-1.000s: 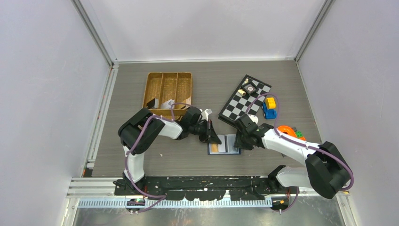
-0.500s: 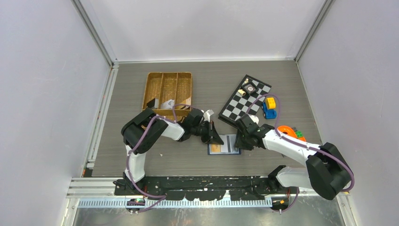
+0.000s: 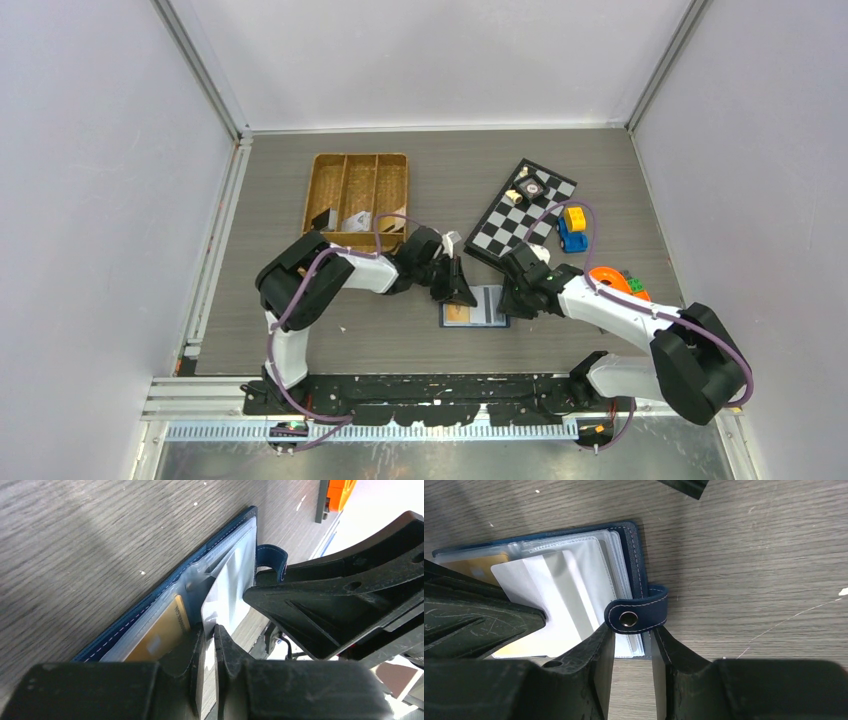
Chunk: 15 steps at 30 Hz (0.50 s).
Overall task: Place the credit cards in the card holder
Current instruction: Insert the credit card into the card holder.
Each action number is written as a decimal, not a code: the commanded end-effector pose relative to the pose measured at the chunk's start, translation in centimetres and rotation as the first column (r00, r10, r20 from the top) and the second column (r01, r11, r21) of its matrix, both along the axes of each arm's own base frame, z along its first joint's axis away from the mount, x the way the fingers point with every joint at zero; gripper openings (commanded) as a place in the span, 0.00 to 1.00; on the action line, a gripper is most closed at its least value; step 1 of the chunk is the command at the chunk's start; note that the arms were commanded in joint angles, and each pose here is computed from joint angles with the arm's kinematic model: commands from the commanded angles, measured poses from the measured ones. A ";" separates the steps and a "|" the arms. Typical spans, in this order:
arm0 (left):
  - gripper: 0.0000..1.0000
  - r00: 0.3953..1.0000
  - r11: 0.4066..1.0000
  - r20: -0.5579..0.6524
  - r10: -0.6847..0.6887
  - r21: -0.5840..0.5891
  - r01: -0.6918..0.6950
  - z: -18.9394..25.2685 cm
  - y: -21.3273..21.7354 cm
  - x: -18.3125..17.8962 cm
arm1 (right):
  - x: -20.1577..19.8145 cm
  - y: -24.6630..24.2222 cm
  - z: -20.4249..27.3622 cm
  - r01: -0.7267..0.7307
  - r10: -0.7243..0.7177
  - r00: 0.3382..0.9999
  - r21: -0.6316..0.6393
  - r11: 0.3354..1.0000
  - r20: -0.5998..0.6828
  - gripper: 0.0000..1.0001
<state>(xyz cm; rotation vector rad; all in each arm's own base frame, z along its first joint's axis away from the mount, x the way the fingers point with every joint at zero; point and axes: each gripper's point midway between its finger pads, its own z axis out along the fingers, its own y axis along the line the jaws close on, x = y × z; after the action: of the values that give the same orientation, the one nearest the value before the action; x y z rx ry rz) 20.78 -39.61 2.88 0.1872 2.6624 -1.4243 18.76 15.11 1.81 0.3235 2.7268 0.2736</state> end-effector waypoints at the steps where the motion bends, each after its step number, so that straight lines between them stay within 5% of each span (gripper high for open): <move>1: 0.14 0.999 0.991 0.039 -0.027 0.135 0.021 -1.0 1.3 -0.6 | -1.8 -0.6 -2.3 0.008 -0.010 0.997 -0.025 1.000 -0.078 0.35; 15: 0.37 0.992 0.987 0.104 -0.073 0.151 0.056 2.6 0.9 -0.6 | -1.8 -0.7 -2.6 0.008 -0.011 0.996 -0.040 0.999 -0.086 0.34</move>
<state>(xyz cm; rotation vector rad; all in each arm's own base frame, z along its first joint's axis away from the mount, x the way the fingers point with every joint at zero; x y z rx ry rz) 20.51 -38.81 3.55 0.2989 2.7148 -1.2149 19.15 16.24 1.77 0.3378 2.7203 0.3418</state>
